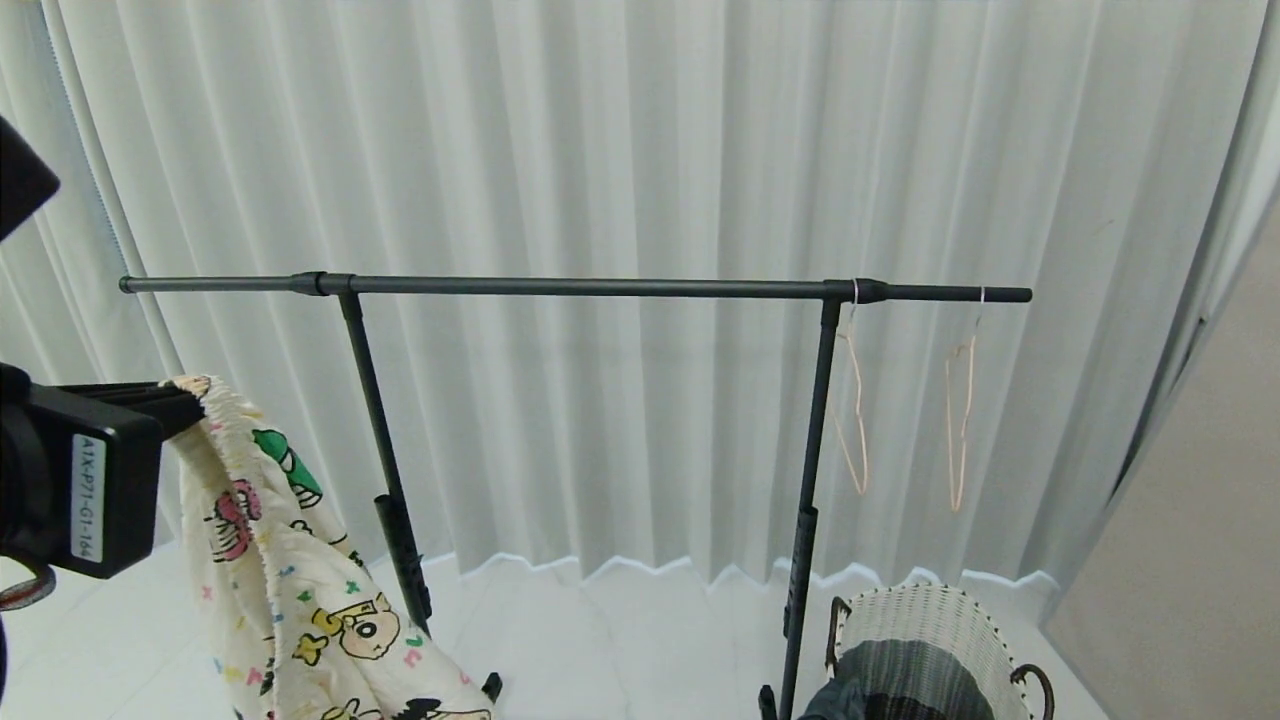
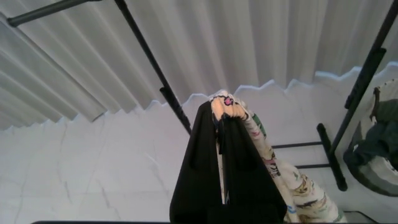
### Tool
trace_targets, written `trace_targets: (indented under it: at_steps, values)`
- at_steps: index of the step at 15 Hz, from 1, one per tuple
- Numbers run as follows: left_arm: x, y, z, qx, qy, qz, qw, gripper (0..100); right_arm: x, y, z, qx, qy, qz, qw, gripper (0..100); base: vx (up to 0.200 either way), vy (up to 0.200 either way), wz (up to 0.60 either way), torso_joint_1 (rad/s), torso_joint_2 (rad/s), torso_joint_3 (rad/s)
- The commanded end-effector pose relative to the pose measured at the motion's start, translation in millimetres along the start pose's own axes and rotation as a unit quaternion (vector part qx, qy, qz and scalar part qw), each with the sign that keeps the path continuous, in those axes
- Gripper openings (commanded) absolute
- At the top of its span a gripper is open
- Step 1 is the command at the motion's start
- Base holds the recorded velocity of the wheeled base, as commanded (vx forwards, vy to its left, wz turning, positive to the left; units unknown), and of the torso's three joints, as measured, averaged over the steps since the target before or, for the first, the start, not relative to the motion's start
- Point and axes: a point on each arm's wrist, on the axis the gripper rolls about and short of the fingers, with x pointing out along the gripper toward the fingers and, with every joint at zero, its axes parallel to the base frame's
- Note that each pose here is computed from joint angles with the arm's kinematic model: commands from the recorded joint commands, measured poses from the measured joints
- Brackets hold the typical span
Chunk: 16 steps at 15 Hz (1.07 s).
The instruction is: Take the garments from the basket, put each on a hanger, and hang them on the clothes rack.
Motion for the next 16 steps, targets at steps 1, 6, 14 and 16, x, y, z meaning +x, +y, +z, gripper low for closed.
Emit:
trace_targets:
  at_steps: [1, 6, 14, 16]
  values:
    - [-0.1, 0.2, 0.1, 0.0, 0.0, 0.0, 1.0, 0, 3.8, 1.8, -3.1, -0.003, 0.008, 0.002, 1.0, 100, 0.2, 0.0, 0.0, 0.002, 0.0, 0.002]
    - [0.4, -0.3, -0.1, 0.001, 0.001, 0.0, 1.0, 0, 5.8, 2.3, -3.1, -0.002, 0.011, 0.003, 0.9999, 100, 0.2, 0.0, 0.0, 0.005, 0.01, -0.001]
    - [3.4, -2.6, -6.9, 0.011, 0.011, 0.001, 0.9999, 0, 40.1, 11.0, -1.1, 0.072, 0.057, 0.005, 0.9957, 100, 0.15, 0.0, 0.0, 0.002, 0.0, 0.002]
    - [3.7, -2.9, -6.9, 0.012, 0.012, 0.002, 0.9999, 0, 62.3, 17.5, -3.2, 0.084, 0.069, 0.003, 0.9941, 100, 0.0, 0.0, 0.0, 0.0, 0.0, 0.0]
